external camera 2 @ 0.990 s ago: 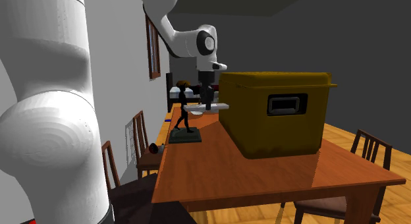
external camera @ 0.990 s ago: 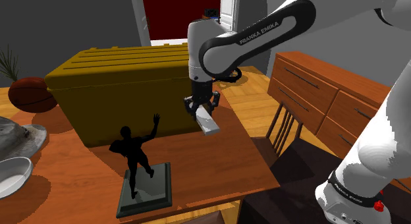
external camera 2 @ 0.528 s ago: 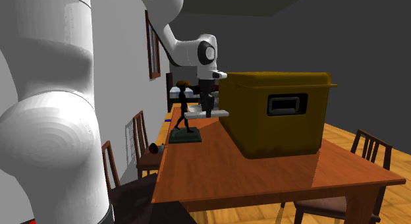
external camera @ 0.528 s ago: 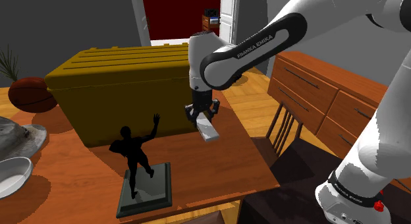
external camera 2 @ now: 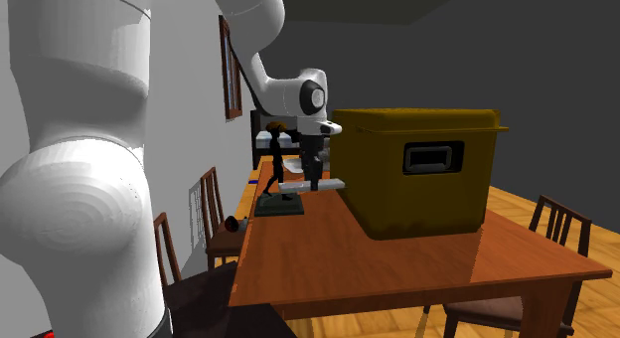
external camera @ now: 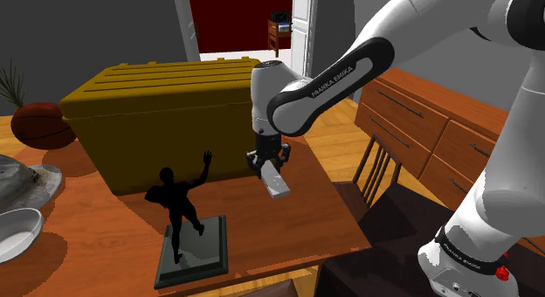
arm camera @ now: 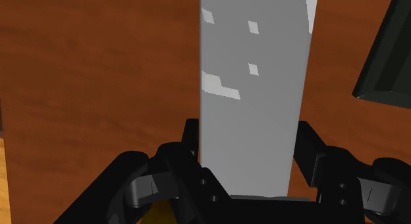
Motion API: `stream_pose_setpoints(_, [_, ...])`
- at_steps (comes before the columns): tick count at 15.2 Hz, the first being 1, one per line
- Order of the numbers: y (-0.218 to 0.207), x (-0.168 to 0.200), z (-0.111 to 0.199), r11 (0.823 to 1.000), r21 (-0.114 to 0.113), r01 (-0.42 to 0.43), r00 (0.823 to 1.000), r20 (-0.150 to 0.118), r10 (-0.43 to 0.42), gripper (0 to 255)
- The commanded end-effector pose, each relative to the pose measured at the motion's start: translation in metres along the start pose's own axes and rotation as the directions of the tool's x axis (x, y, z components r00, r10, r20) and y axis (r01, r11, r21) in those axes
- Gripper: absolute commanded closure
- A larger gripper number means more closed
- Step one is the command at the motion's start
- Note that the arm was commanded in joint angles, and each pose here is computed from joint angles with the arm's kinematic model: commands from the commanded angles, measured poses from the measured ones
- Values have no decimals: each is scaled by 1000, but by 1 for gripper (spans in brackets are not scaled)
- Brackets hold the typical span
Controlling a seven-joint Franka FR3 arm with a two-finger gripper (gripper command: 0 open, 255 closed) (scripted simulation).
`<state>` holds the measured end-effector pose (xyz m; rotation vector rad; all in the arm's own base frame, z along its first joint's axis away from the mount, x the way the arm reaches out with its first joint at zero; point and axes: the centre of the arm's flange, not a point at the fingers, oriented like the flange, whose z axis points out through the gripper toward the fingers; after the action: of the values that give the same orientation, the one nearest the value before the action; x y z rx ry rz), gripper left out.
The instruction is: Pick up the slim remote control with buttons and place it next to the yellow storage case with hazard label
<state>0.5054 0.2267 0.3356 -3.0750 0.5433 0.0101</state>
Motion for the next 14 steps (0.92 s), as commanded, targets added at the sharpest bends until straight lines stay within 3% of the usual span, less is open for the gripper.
stream_pose_setpoints(1, [0, 0, 10, 1000, 1, 0, 1000, -1, 0, 255])
stream_pose_setpoints(14, [1, 0, 79, 1000, 1, 0, 1000, -1, 0, 255])
